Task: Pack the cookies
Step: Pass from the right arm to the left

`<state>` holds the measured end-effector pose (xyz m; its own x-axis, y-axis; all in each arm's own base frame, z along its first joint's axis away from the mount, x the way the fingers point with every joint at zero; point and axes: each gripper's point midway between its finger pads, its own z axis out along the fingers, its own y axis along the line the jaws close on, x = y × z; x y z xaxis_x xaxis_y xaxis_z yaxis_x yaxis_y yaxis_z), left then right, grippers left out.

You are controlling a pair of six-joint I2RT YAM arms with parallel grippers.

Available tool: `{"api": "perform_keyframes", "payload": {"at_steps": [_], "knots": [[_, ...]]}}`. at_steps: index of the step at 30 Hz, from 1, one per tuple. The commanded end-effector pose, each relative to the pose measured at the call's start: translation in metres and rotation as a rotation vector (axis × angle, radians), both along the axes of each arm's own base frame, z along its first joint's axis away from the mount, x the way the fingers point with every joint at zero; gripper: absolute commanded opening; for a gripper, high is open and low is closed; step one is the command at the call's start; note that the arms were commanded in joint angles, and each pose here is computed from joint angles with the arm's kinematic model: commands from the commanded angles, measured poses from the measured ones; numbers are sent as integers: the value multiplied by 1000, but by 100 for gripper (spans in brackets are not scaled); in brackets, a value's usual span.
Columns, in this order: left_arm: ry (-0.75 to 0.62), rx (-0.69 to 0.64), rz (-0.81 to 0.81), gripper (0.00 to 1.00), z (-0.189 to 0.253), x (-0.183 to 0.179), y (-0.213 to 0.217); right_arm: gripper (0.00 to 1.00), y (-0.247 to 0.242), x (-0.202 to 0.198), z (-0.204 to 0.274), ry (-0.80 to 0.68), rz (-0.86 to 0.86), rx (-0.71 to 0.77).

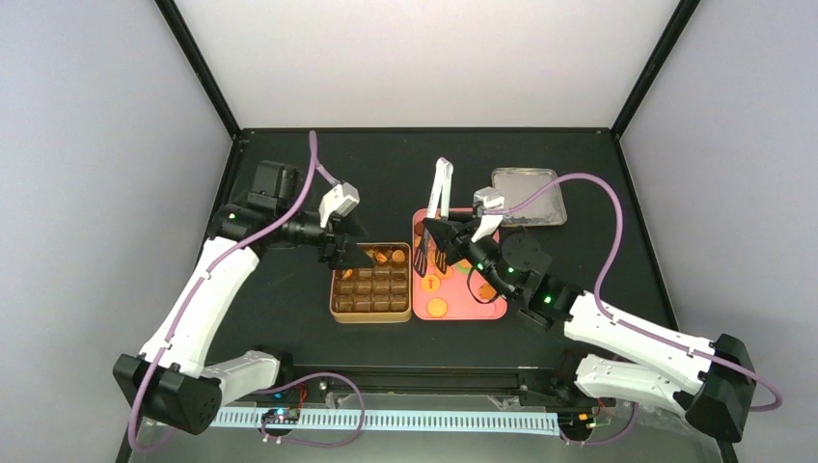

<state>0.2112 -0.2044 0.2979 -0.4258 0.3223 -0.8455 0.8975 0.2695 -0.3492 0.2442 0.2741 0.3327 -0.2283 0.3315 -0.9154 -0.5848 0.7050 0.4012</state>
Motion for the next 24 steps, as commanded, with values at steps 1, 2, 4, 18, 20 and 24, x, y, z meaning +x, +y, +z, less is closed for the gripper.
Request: {"api": "perform_keyframes", "payload": {"at_steps": [1,2,4,18,20,24], "knots": [[-25,5,-33,87,4,-1,-17,40,5,-7,33,-56,42,98],[-19,5,-47,86,3,-2,-21,40,7,-8,34,-59,50,105],[-3,7,-82,85,0,-8,-30,40,10,-11,39,-70,79,125],[14,-65,-377,65,1,-71,-51,42,36,-57,75,-129,397,256],[29,-78,-390,58,2,-75,-51,42,36,-60,79,-137,415,267],[52,-105,-415,43,5,-81,-50,44,38,-65,86,-155,443,275]]}}
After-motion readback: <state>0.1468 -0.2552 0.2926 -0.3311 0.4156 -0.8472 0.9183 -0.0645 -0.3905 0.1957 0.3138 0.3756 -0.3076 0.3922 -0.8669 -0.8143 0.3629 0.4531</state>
